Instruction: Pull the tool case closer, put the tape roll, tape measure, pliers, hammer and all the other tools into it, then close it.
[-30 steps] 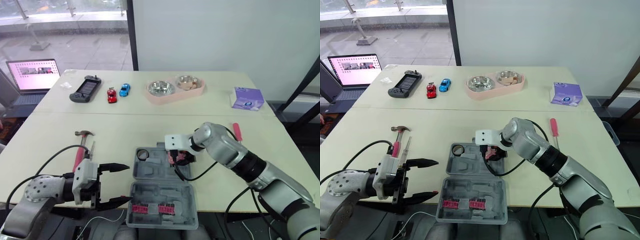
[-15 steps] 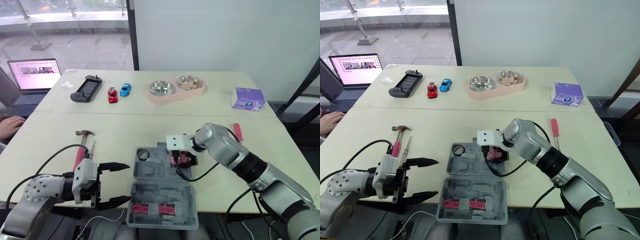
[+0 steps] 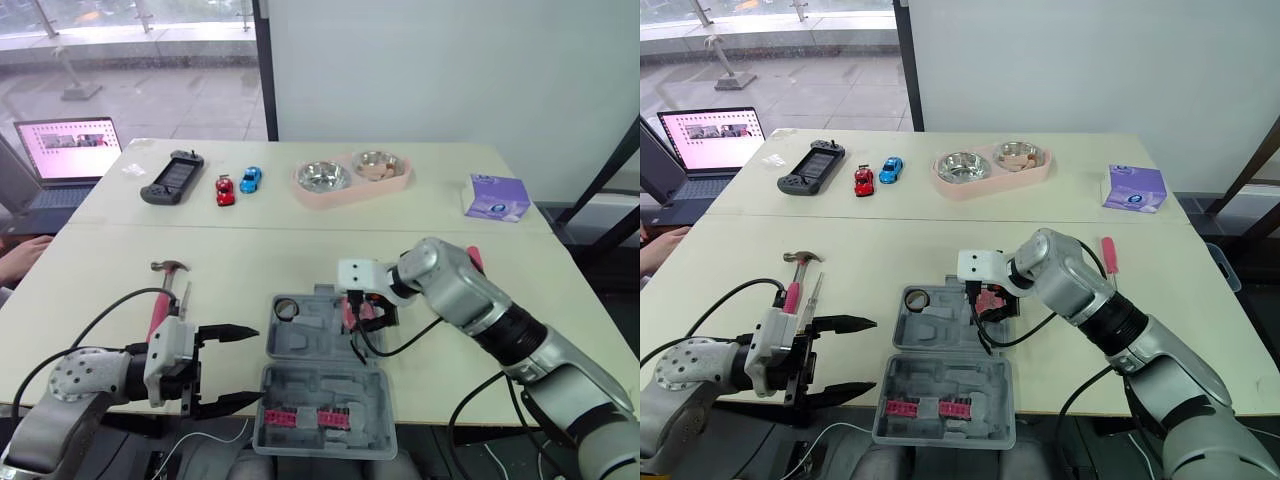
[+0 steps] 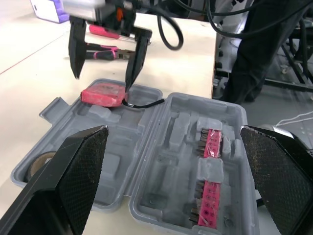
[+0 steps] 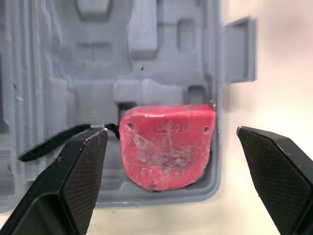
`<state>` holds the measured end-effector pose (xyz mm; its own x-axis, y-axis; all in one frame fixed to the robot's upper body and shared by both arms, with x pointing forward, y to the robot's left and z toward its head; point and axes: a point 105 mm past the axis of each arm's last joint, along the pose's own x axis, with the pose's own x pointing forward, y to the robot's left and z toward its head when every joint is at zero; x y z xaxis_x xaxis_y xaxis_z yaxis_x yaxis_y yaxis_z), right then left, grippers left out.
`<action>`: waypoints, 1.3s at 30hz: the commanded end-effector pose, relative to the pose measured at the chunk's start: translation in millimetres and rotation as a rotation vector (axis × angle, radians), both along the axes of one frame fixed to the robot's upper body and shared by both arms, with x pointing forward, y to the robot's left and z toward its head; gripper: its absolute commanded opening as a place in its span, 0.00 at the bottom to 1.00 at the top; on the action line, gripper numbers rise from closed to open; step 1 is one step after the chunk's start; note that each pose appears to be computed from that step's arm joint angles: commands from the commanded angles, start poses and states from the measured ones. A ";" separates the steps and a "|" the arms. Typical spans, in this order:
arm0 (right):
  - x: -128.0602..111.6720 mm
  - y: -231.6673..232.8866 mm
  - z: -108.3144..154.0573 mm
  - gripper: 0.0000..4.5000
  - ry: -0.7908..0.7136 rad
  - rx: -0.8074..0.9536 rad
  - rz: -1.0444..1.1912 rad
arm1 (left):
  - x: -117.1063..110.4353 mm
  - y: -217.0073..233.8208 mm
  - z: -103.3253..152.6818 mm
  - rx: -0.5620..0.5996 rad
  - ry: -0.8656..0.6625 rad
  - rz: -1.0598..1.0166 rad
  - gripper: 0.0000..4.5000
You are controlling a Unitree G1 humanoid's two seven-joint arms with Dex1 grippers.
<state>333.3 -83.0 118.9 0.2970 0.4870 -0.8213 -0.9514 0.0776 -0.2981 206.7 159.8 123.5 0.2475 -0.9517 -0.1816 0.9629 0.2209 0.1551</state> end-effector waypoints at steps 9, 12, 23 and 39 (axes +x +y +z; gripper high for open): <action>-4.2 3.7 2.7 0.99 0.001 0.050 -0.010 | -0.2 -2.5 3.0 0.000 -0.026 -0.011 1.00; -3.4 3.8 0.5 0.99 0.009 0.069 -0.021 | -0.7 -2.7 2.8 0.000 -0.025 -0.010 1.00; -6.1 15.1 20.2 0.47 0.031 0.294 -0.054 | -4.1 -2.5 2.1 -0.001 -0.016 -0.004 1.00; -2.8 -11.4 -9.0 0.40 0.079 0.730 -0.226 | -3.6 -2.1 1.1 -0.005 -0.012 0.014 1.00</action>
